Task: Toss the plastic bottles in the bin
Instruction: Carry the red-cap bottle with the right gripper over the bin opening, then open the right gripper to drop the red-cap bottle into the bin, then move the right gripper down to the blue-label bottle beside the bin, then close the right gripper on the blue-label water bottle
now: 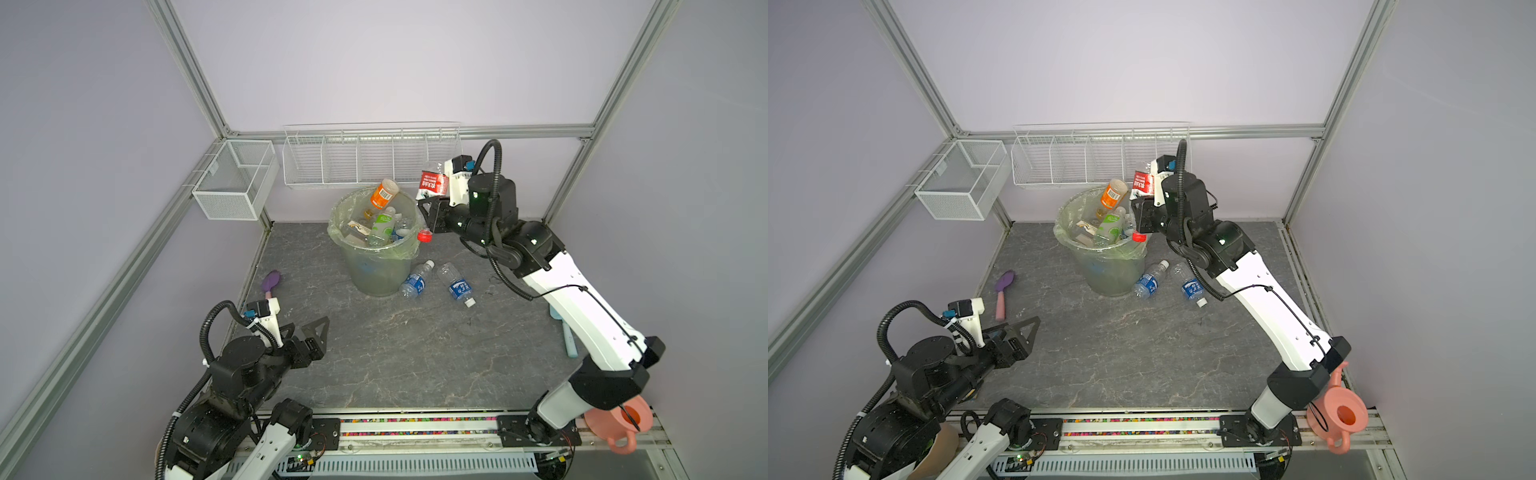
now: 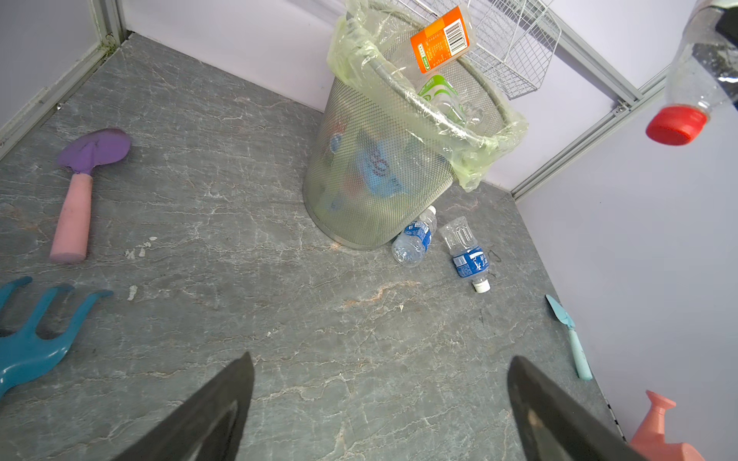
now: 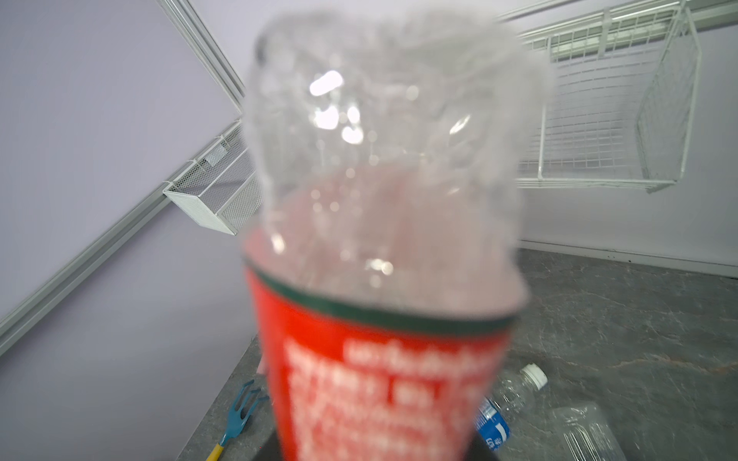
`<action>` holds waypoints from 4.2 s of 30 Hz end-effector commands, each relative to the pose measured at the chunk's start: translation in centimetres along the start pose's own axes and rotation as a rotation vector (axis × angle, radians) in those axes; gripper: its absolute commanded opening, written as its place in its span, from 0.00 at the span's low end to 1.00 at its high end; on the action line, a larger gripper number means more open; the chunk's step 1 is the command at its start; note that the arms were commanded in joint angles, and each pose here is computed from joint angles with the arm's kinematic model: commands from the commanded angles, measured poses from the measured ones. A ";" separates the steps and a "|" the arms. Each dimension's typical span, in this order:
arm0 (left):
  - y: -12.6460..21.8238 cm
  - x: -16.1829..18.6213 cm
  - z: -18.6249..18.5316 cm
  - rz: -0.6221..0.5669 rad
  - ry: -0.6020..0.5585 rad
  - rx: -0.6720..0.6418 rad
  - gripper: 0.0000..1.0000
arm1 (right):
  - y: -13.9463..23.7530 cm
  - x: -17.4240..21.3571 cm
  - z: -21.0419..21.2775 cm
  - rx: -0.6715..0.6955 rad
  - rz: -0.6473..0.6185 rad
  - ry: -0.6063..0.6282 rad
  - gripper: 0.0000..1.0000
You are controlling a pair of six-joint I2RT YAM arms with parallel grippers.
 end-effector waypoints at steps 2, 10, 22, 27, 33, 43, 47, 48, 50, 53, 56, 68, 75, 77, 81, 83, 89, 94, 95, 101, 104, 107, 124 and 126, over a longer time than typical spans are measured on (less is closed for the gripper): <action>0.4 1.0 0.5 0.031 0.005 -0.008 0.98 | -1.7 -1.5 2.2 -0.056 -0.050 0.015 0.07; 1.0 1.2 0.7 0.025 0.014 -0.007 0.98 | -7.0 -2.1 4.4 -0.093 -0.091 -0.013 0.07; 2.9 0.8 0.9 -0.010 0.031 -0.004 0.98 | -18.4 5.3 2.6 -0.032 0.046 -0.033 0.88; 2.6 1.0 0.9 -0.002 0.022 -0.007 0.98 | -15.0 2.3 3.2 -0.041 -0.054 -0.014 0.88; 2.2 0.7 0.6 -0.001 0.025 0.002 0.98 | -11.0 -0.5 5.0 -0.074 -0.111 0.041 0.88; 2.1 0.9 0.6 0.007 0.029 0.006 0.98 | -5.6 -1.9 4.9 -0.059 -0.155 0.072 0.88; 1.7 0.9 0.3 0.013 0.032 0.018 0.98 | -3.4 -1.7 3.7 -0.018 -0.168 0.089 0.88; 1.6 0.9 0.3 0.012 0.034 0.019 0.98 | -2.8 -1.6 3.3 -0.004 -0.175 0.091 0.88; 1.4 0.9 0.2 0.014 0.034 0.024 0.98 | -1.7 -1.4 2.6 0.017 -0.185 0.096 0.88; 1.3 0.8 0.1 0.019 0.034 0.028 0.98 | 0.0 -1.0 1.5 0.053 -0.194 0.103 0.88; 1.1 0.9 0.0 0.025 0.034 0.028 0.98 | 1.6 -0.3 0.2 0.086 -0.206 0.102 0.88; -1.2 1.1 -1.0 0.085 0.038 0.055 0.98 | 4.8 4.6 -6.8 0.281 -0.101 0.098 0.88; -3.0 1.6 -1.6 0.125 0.057 0.085 0.98 | 5.7 7.9 -12.1 0.396 -0.013 0.064 0.88; -3.3 1.6 -1.7 0.134 0.058 0.088 0.97 | 5.6 8.8 -13.2 0.422 0.027 0.074 0.88; -3.8 2.0 -1.7 0.148 0.067 0.095 0.97 | 4.5 10.8 -14.7 0.447 0.134 0.124 0.88; -4.2 2.4 -1.7 0.159 0.076 0.099 0.97 | 3.7 11.8 -15.0 0.440 0.193 0.151 0.88; -4.8 3.4 -1.6 0.186 0.097 0.114 0.97 | 0.8 14.6 -16.2 0.417 0.350 0.209 0.88; -4.9 3.8 -1.7 0.197 0.094 0.124 0.96 | -1.9 16.9 -17.6 0.410 0.467 0.236 0.88; -5.0 3.9 -1.7 0.200 0.094 0.126 0.97 | -2.5 17.2 -17.8 0.407 0.481 0.240 0.88; -5.3 4.6 -2.4 0.221 0.091 0.151 0.96 | -5.8 19.1 -19.5 0.374 0.585 0.237 0.89; -5.5 5.6 -2.5 0.240 0.092 0.157 0.95 | -7.2 20.1 -20.5 0.371 0.631 0.233 0.91; -5.9 6.6 -2.7 0.260 0.098 0.168 0.95 | -8.3 21.2 -21.4 0.362 0.679 0.219 0.93; -6.4 8.0 -4.0 0.293 0.057 0.184 0.94 | -12.1 28.1 -26.8 0.382 0.899 0.166 0.92; -6.3 8.0 -4.0 0.293 0.057 0.183 0.94 | -12.1 28.6 -27.0 0.381 0.913 0.158 0.86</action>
Point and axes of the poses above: each gripper's point midway between its finger pads, its own y axis back along the fingers, its own z axis along the line the jaws close on, x = y × z, the point moved 3 cm from there along y, back along the fingers, and after that the axes turned 1 degree about y, right-handed, at the moved point
